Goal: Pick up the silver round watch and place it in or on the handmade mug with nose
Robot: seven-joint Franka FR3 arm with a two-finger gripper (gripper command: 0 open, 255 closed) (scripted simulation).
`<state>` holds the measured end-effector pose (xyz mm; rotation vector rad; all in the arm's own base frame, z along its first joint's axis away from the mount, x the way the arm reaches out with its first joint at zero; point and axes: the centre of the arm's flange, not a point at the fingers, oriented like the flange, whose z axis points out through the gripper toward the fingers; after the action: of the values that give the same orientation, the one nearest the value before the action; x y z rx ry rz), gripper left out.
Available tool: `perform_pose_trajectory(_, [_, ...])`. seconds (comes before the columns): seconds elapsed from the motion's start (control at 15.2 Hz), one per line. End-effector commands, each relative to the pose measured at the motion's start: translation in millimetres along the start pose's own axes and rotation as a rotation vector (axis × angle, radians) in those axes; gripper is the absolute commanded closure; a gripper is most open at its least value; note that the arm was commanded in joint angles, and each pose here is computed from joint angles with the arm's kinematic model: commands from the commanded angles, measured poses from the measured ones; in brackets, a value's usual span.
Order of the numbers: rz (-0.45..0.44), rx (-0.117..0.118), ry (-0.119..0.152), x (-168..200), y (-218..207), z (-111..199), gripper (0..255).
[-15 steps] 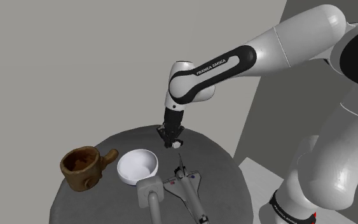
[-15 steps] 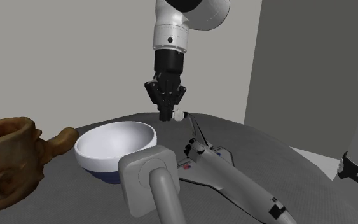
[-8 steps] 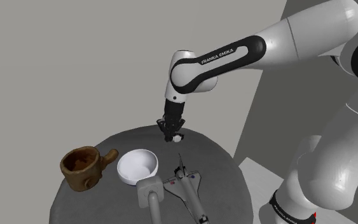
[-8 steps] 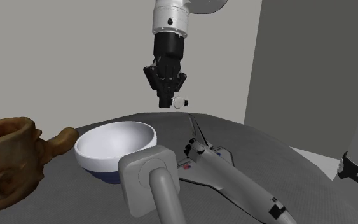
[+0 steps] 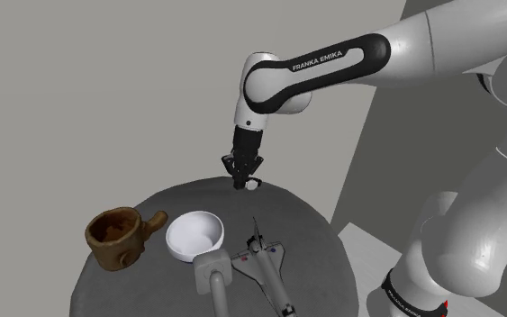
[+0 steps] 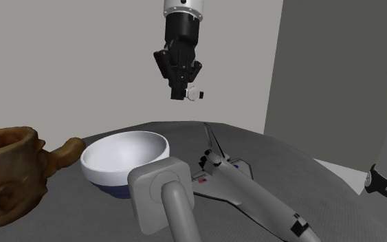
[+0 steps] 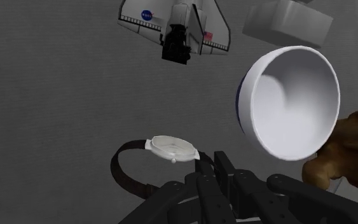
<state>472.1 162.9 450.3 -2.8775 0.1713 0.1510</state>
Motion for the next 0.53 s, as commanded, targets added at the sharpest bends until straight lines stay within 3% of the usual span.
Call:
perform_pose_trajectory(0.0, [0.000, 0.000, 0.000, -1.7, -3.0, -11.1, 255])
perform_pose_trajectory(0.46, [0.000, 0.000, 0.000, -6.1, -12.0, -46.7, 255])
